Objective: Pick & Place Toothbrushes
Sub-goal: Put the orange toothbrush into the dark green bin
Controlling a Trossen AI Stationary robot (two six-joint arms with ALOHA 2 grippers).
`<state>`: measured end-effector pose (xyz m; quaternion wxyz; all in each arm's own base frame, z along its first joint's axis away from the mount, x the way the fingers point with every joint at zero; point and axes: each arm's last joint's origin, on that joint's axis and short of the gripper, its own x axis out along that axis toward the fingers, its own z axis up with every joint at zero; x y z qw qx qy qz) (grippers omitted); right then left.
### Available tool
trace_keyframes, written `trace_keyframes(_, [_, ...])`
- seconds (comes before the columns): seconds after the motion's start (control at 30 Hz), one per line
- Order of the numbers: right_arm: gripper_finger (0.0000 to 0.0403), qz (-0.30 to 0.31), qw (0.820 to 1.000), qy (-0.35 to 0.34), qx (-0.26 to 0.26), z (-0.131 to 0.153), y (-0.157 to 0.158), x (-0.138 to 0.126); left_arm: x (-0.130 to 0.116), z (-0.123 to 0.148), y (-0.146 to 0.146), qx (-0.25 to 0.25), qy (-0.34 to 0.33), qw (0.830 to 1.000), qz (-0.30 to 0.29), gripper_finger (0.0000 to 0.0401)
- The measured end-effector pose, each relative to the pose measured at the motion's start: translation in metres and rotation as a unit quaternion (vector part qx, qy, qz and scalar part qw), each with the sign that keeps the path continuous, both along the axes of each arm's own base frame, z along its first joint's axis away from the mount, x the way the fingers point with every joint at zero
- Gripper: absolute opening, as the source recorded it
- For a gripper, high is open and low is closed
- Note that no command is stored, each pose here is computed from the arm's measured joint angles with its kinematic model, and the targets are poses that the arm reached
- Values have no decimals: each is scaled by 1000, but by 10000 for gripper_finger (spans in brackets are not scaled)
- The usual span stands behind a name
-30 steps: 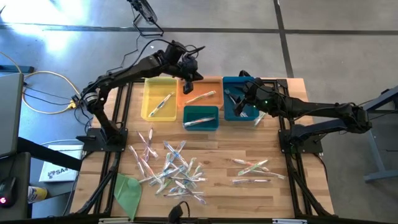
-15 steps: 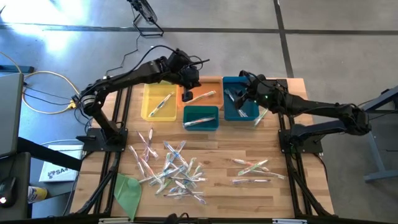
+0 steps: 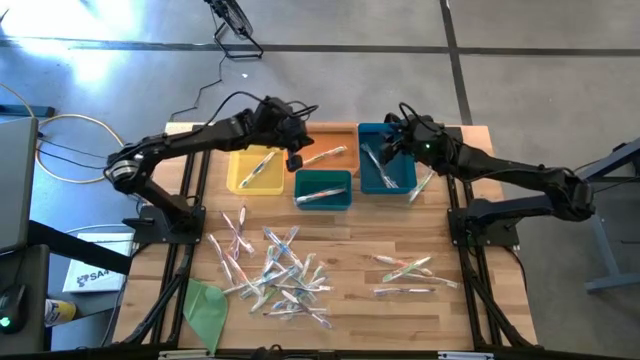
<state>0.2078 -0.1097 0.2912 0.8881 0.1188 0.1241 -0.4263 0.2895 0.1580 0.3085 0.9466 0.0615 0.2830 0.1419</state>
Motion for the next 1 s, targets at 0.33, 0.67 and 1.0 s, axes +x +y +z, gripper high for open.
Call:
trace_keyframes(0.33, [192, 17, 999, 23, 29, -19, -16, 13, -46, 16, -22, 44, -17, 998, 46, 0])
trace_keyframes(0.67, [192, 132, 990, -6, 49, -15, -7, 19, -108, 32, -57, 137, -60, 988, 21, 0])
trace_keyframes(1.0, [178, 264, 960, -53, 70, 1, 39, 24, -129, 39, -69, 194, -73, 978, 5, 0])
